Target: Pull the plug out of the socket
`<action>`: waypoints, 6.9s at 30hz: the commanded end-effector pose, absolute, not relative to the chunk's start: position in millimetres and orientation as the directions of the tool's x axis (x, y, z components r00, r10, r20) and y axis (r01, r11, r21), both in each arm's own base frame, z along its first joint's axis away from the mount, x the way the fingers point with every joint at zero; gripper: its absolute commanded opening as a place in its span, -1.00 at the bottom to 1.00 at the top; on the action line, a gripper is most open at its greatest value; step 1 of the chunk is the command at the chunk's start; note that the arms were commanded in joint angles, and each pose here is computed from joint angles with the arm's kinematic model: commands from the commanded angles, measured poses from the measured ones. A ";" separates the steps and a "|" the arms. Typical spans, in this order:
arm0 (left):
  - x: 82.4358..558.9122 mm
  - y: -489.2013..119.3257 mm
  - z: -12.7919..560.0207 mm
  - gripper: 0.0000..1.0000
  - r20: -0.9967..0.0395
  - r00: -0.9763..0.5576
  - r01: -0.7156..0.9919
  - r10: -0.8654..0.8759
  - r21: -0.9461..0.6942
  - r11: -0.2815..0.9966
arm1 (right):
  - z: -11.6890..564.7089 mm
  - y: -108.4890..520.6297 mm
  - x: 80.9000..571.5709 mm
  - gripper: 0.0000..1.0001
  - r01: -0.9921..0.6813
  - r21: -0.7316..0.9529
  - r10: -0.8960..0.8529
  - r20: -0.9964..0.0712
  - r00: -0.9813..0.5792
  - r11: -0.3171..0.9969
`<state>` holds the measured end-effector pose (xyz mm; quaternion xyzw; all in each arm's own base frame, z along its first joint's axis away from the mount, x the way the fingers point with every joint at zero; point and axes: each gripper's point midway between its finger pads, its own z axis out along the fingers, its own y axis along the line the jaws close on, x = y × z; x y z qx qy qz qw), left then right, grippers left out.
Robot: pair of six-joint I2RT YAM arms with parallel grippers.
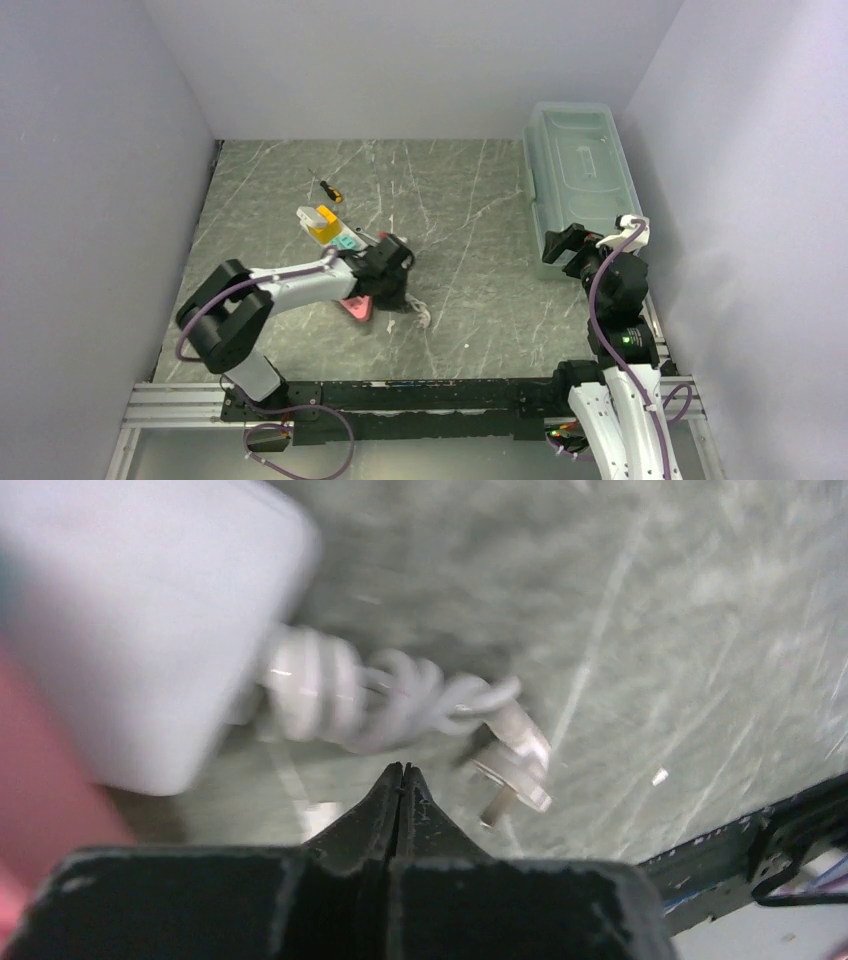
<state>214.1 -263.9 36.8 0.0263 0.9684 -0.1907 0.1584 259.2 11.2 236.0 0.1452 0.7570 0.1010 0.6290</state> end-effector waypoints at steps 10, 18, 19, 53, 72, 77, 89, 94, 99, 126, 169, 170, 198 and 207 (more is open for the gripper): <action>166.2 -378.9 65.6 -0.75 -0.403 -0.893 0.367 0.200 -0.395 0.842 | 259.7 29.4 262.6 0.99 -0.033 0.335 0.326 -0.934 -0.147 0.942; 206.5 -348.4 130.7 0.13 -0.534 -0.836 0.360 0.126 -0.360 0.861 | 259.2 49.9 265.2 0.99 -0.151 0.329 0.300 -0.935 -0.187 0.932; 215.5 -338.5 139.1 0.26 -0.545 -0.832 0.347 0.103 -0.366 0.863 | 259.2 54.0 265.0 0.99 -0.174 0.328 0.295 -0.936 -0.192 0.929; 410.9 63.5 149.5 0.69 -0.548 -0.643 -0.336 -0.534 -0.425 0.841 | 122.7 318.3 242.1 0.64 -0.733 0.080 -0.407 -0.789 -0.460 0.675; 411.9 60.7 153.3 0.68 -0.506 -0.637 -0.314 -0.581 -0.518 0.796 | 47.0 360.1 265.1 0.07 -0.781 0.054 -0.546 -0.686 -0.482 0.622; 411.1 59.8 151.0 0.68 -0.498 -0.641 -0.319 -0.584 -0.519 0.793 | 43.1 348.0 259.0 -0.65 -0.724 0.054 -0.517 -0.663 -0.541 0.688; 408.3 23.9 157.0 0.67 -0.482 -0.671 -0.242 -0.563 -0.575 0.782 | 37.7 260.4 188.2 -0.90 -0.408 0.081 -0.288 -0.585 -0.758 0.909; 398.1 -11.0 168.1 0.68 -0.486 -0.705 -0.158 -0.516 -0.602 0.782 | 40.1 248.8 157.2 -0.29 -0.352 0.134 -0.222 -0.561 -0.797 0.926; 390.4 -27.6 184.6 0.70 -0.487 -0.700 -0.100 -0.523 -0.658 0.746 | 76.7 245.5 163.1 0.49 -0.352 0.137 -0.196 -0.622 -0.758 0.926; 395.3 -55.4 141.7 0.67 -0.423 -0.755 -0.147 -0.501 -0.636 0.758 | 167.3 424.0 318.1 0.66 -0.726 -0.287 -0.383 -0.923 0.034 0.626; 357.6 -168.0 95.5 -0.15 -0.188 -0.940 -0.046 -0.286 -0.758 0.650 | 155.7 411.2 336.9 -0.12 -0.717 -0.015 -0.197 -0.965 -0.171 0.696; 357.4 -169.5 95.6 -0.17 -0.190 -0.940 -0.042 -0.283 -0.760 0.649 | 153.9 411.7 337.2 -0.12 -0.715 -0.009 -0.196 -0.964 -0.179 0.699; 337.9 -188.1 82.4 -0.45 -0.165 -0.958 -0.048 -0.232 -0.710 0.703 | 135.3 409.1 345.6 -0.51 -0.673 -0.006 -0.210 -0.952 -0.222 0.739; 336.1 -194.0 93.8 -0.23 -0.196 -0.954 -0.010 -0.226 -0.733 0.680 | 130.9 399.8 352.9 -0.86 -0.630 -0.001 -0.200 -0.949 -0.245 0.776</action>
